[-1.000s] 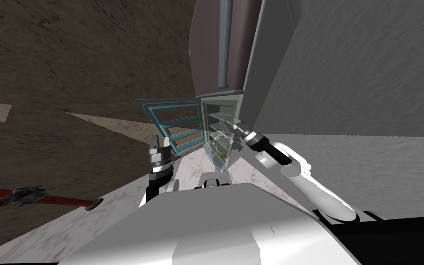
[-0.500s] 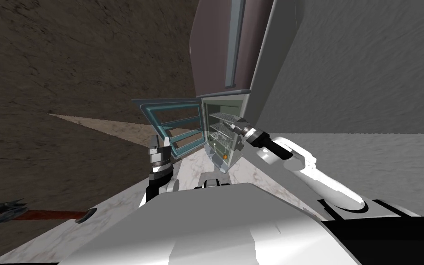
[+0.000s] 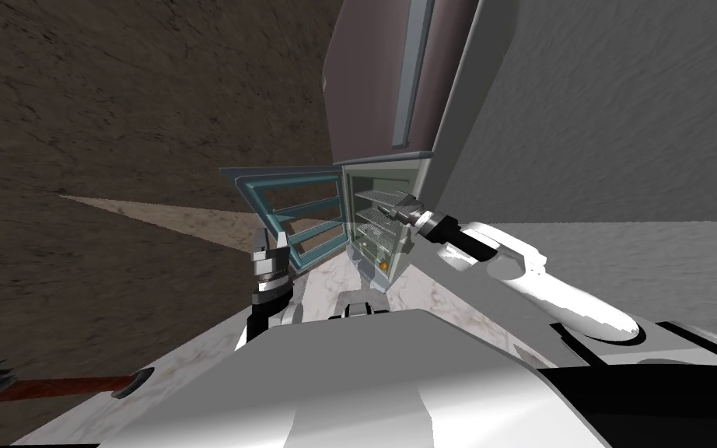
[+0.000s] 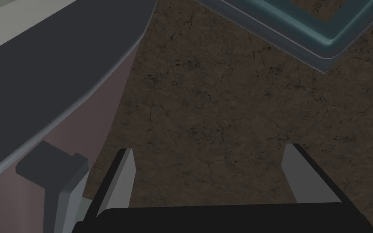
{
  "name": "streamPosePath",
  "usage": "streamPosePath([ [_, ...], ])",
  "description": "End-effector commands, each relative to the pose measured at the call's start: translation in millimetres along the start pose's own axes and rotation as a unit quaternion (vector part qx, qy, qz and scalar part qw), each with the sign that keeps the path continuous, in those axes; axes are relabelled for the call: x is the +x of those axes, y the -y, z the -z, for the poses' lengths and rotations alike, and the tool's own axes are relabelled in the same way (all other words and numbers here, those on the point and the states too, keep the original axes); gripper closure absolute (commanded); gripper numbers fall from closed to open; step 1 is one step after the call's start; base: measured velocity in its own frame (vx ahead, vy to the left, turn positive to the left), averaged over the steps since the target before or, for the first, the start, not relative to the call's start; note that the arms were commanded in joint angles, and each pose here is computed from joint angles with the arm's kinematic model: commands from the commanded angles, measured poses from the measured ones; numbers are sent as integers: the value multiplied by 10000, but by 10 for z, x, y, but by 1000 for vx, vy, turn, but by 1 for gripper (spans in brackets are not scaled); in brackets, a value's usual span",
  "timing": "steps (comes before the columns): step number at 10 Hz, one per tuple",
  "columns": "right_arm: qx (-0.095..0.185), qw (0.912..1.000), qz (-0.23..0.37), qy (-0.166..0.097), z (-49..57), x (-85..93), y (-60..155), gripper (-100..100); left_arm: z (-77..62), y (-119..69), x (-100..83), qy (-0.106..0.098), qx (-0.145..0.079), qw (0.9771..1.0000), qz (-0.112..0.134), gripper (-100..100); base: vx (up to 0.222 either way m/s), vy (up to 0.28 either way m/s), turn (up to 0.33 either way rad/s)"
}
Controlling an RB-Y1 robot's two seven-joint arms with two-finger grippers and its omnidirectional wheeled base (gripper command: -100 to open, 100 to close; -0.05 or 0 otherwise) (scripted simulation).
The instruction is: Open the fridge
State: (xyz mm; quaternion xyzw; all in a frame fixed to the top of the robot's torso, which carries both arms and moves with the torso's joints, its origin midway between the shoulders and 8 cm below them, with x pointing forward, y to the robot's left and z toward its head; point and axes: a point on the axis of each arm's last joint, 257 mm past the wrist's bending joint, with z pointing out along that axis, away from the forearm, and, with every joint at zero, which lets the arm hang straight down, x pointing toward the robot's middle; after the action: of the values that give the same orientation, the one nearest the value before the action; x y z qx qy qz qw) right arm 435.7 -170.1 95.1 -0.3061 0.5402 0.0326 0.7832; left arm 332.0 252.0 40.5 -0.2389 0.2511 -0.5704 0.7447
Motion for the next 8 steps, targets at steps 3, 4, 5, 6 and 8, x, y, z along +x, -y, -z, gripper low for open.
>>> streamPosePath([
  [3, 2, 9937, 1083, -295, -61, -21, 133, -100, 0, 0, 0, 0, 0, 10000, 0, 0, 33, 140, -67],
  [4, 31, 9880, 1489, -397, -84, -47, 200, -100, 0, 0, 0, 0, 0, 10000, 0, 0, 17, 137, -98],
  [5, 15, 9871, 1550, -413, -83, -45, 201, -100, 0, 0, 0, 0, 0, 10000, 0, 0, 27, 114, -44],
  [6, 42, 9792, 1965, -511, -102, -78, 268, -100, 0, 0, 0, 0, 0, 10000, 0, 0, 37, 123, -59],
  [8, 51, 9680, 2429, -619, -116, -116, 334, -100, 0, 0, 0, 0, 0, 10000, 0, 0, 44, 164, -100],
])
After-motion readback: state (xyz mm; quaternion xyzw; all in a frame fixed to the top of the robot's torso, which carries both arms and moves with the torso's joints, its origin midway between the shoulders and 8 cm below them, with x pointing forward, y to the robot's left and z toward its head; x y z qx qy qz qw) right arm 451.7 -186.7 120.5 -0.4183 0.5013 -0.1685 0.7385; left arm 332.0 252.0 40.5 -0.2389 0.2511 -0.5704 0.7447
